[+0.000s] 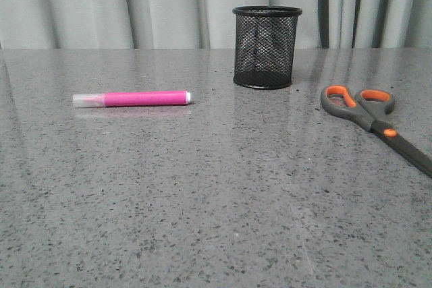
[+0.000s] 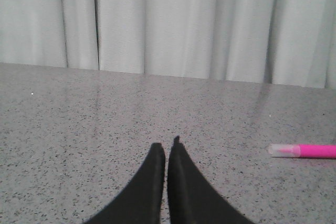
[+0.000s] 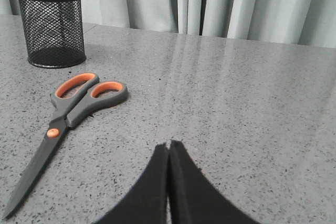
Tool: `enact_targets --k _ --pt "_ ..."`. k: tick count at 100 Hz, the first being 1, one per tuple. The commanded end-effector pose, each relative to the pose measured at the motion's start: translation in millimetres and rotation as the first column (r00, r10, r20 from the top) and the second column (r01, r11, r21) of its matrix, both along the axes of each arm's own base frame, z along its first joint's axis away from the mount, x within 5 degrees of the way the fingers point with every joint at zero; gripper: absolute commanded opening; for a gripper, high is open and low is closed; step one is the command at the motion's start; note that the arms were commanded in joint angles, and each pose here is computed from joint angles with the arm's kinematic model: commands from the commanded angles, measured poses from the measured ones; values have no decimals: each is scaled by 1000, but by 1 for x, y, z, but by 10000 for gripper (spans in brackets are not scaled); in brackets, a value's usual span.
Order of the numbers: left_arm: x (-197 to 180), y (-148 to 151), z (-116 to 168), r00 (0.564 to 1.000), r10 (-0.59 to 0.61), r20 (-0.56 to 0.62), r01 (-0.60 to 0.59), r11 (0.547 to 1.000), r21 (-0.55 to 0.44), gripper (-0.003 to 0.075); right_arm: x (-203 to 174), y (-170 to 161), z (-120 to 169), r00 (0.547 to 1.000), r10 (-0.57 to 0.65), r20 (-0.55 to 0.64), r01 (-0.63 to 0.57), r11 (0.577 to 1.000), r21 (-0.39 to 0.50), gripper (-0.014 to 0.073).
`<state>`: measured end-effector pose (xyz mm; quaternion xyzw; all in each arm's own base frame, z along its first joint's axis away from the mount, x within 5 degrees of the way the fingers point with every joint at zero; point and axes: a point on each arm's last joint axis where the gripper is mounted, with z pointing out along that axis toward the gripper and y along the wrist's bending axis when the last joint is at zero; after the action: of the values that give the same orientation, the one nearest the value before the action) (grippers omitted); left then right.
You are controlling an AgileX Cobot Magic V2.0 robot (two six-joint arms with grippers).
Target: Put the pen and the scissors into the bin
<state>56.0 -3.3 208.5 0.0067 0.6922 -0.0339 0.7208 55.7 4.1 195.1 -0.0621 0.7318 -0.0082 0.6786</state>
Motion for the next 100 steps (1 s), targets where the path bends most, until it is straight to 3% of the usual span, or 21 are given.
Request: enact_targets --k 1,100 --pt "-1 0 -6 998 -2 63 3 1000 -20 -19 -1 0 3 996 -6 85 7 1000 -7 -75" --pt "-1 0 -5 997 -1 72 3 1000 -25 -19 -1 0 5 995 -6 100 7 1000 -6 -75"
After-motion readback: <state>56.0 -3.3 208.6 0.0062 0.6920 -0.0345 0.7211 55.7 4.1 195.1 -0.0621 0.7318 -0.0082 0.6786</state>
